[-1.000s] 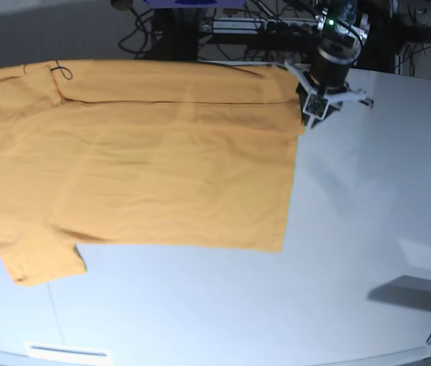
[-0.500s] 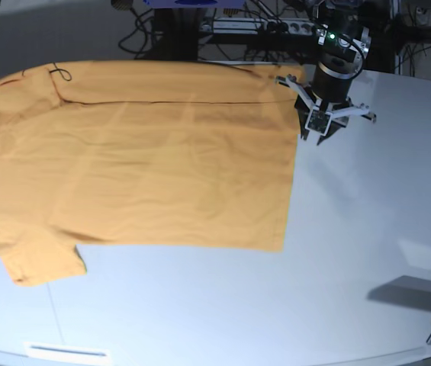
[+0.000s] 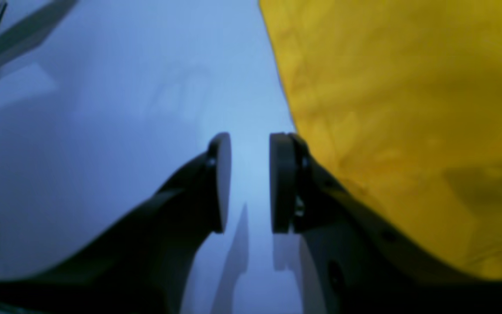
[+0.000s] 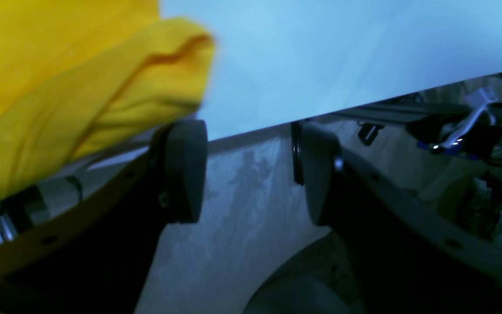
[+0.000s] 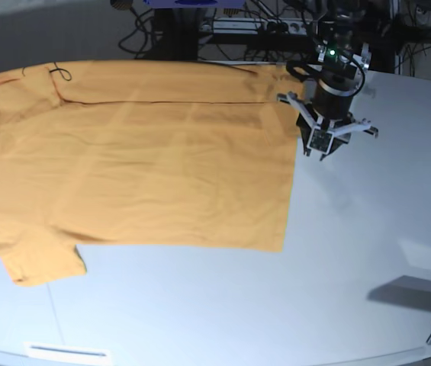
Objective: Fold the T-shirt properly
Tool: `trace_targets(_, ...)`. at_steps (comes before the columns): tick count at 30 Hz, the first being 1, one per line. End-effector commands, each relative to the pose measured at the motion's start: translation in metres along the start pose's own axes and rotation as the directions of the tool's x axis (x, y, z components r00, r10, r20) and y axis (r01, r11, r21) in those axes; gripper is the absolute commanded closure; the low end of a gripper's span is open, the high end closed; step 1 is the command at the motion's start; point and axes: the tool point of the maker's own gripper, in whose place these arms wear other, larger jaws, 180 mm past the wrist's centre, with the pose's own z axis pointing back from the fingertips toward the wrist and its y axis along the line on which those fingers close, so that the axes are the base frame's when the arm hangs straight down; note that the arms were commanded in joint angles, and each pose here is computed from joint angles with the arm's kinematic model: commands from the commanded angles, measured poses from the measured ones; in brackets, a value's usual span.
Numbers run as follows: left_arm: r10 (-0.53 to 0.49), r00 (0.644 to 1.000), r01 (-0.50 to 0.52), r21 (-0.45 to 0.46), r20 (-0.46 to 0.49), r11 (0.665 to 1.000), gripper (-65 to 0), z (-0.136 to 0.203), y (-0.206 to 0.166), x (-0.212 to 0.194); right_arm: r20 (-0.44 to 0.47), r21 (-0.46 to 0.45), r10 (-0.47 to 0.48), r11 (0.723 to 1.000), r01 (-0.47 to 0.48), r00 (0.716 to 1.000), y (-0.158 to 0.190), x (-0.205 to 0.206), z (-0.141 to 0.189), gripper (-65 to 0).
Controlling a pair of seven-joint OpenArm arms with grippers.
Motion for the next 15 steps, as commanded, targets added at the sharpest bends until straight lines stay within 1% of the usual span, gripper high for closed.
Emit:
trace_targets(1,-0.002,1.0,0.002,0.013,0.022,1.0,-15.6,0.001,0.004,0.005,0.025,-0.041,0.005,0.999,-0.004,1.0,-0.017,0.008,0.006,-33.5)
trace_targets(3,-0.002,1.0,0.002,0.013,0.022,1.0,-15.6,0.001,0.004,0.005,0.036,-0.051,-0.005,0.999,0.006,0.999,-0.021,0.009,0.008,-33.5)
trace_targets(6,-0.001,0.999,0.0,0.019,0.036,1.0,-15.6,-0.001,0.006,0.01,0.089,-0.058,-0.01,0.998,0.015,0.996,-0.023,0.018,0.009,-33.4)
trace_targets(10,0.001,0.999,-0.003,0.031,0.054,1.0,-15.6,-0.002,0.01,0.017,0.139,-0.064,-0.015,0.998,0.024,0.99,-0.025,0.033,0.009,-33.4)
trace_targets(15,0.001,0.997,-0.004,0.042,0.076,0.999,-15.6,-0.006,0.014,0.026,0.169,-0.147,0.048,0.989,-0.023,0.984,-0.038,0.053,0.009,-33.4)
